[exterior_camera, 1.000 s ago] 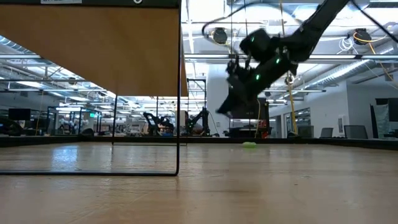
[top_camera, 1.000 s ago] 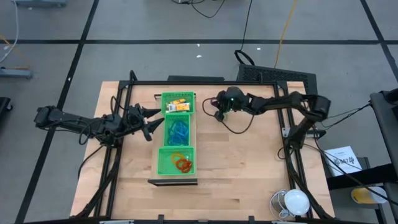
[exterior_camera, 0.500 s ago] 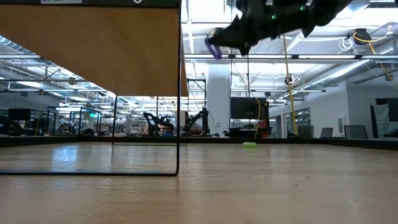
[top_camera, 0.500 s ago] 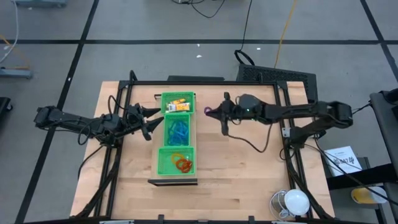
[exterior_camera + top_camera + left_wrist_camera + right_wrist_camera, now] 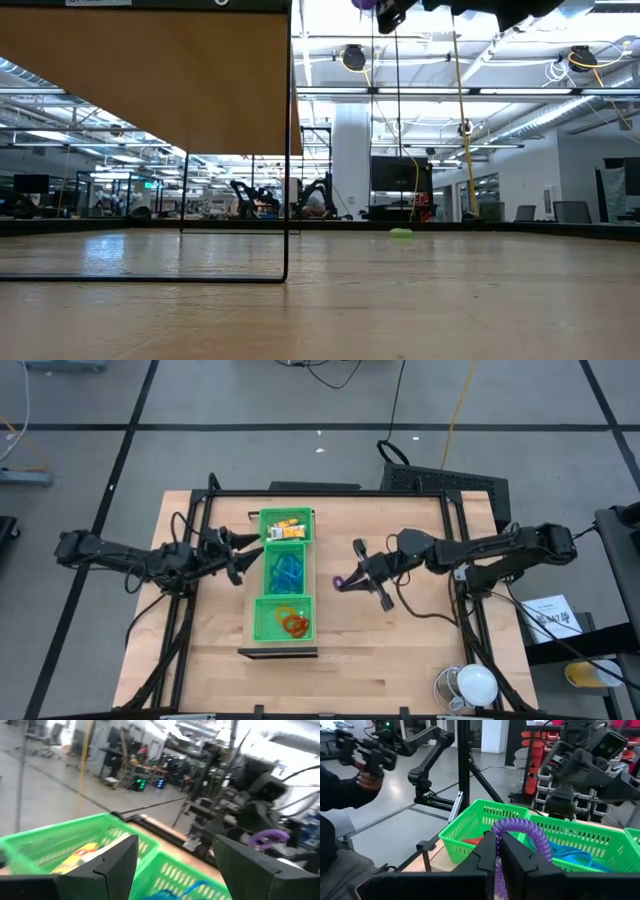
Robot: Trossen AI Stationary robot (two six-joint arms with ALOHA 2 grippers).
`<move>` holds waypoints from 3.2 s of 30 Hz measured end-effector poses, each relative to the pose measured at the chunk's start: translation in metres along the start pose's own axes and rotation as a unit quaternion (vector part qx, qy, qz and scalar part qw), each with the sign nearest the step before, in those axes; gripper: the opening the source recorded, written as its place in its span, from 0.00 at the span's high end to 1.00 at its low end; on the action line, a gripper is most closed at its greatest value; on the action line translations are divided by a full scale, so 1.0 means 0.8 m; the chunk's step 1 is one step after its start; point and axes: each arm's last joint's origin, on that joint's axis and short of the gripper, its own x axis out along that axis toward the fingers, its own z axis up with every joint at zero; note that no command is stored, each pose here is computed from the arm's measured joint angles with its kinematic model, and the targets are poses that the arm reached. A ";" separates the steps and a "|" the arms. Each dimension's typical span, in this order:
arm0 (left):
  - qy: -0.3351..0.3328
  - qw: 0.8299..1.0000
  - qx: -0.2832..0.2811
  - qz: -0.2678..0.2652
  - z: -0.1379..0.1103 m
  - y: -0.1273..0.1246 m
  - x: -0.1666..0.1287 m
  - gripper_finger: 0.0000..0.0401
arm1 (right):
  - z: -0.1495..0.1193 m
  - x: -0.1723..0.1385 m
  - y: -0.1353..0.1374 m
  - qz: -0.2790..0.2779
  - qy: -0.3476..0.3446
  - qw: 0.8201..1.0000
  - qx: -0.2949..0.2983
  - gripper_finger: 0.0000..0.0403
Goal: Pick & Place Office Desk Supplies
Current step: Put the purple spring rubber band into the bottom green bin on the shelf
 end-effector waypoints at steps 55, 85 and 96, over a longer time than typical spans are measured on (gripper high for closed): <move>0.052 0.944 0.264 -0.190 -0.015 -0.144 0.207 0.67 | 0.012 0.007 0.020 0.025 -0.045 0.998 -0.022 0.99; 0.087 0.941 0.233 -0.228 0.036 -0.151 0.158 0.96 | 0.036 -0.029 0.029 -0.014 -0.029 0.999 -0.010 0.44; 0.278 0.901 0.195 -0.270 0.026 -0.166 0.083 0.97 | 0.045 -0.058 0.040 -0.012 -0.003 1.000 0.009 0.42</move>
